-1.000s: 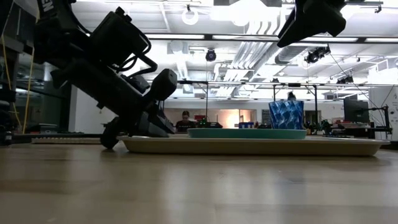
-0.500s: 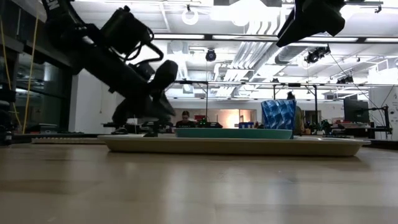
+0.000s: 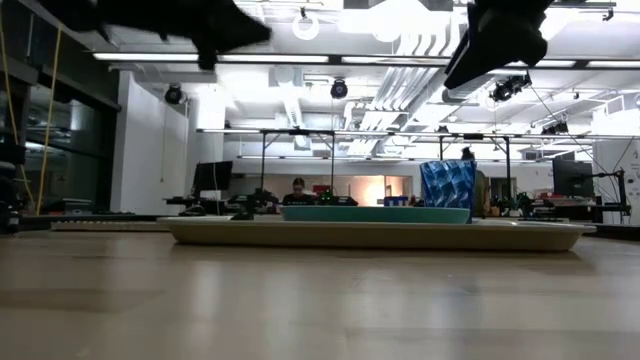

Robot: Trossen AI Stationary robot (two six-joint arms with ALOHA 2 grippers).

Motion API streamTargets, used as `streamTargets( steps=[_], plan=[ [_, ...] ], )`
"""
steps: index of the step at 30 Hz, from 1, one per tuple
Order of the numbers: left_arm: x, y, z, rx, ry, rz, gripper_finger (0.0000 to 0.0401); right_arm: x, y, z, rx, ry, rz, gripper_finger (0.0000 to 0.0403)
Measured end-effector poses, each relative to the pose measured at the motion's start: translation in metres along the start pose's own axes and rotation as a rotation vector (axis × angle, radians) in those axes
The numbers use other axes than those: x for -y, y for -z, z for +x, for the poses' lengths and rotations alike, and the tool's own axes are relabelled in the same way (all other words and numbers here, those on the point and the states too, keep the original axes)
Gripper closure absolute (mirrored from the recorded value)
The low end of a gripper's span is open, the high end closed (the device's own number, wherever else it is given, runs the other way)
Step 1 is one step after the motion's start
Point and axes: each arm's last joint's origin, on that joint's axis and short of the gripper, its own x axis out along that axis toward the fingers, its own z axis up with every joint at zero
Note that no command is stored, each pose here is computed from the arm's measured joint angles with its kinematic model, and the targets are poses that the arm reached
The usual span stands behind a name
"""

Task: Pick and place plate/cup/fork/spoon on tray
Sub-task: Adjust the blue plate

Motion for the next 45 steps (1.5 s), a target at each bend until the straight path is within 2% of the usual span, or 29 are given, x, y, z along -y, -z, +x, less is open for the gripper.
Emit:
streamTargets(
  steps=[3,6,10,13,17,20,27,32,39,45],
  plan=[
    [0.002,-0.017,-0.026,0.026,0.085,0.116,0.0341,0.004,0.002,0.001,-0.015,0.015,-0.012,0.0249],
    [0.003,-0.021,-0.05,-0.028,0.13,0.142,0.0341,0.012,0.003,-0.003,-0.009,0.015,0.022,0.0278],
    [0.005,-0.013,-0.076,-0.12,0.191,0.126,0.0358,0.028,0.008,-0.021,0.039,-0.029,0.1,0.0344],
    [0.009,0.003,-0.088,-0.077,0.26,0.118,0.0388,0.039,0.012,-0.038,0.097,-0.078,0.149,0.0393],
    [0.009,0.022,-0.097,0.083,0.298,0.12,0.0395,0.052,0.016,-0.059,0.2,-0.134,0.224,0.0385],
    [0.007,0.028,-0.1,0.131,0.284,0.105,0.0399,0.061,0.018,-0.07,0.246,-0.182,0.277,0.0397],
    [0.006,0.03,-0.1,0.112,0.292,0.1,0.04,0.074,0.021,-0.078,0.288,-0.228,0.348,0.0402],
    [0.006,0.031,-0.1,0.112,0.292,0.105,0.0401,0.075,0.021,-0.078,0.285,-0.237,0.349,0.0402],
    [0.006,0.033,-0.1,0.087,0.293,0.113,0.0401,0.073,0.022,-0.079,0.244,-0.315,0.338,0.0402],
    [0.006,0.033,-0.1,0.085,0.292,0.121,0.0401,0.072,0.022,-0.079,0.243,-0.316,0.338,0.0403]
  ],
)
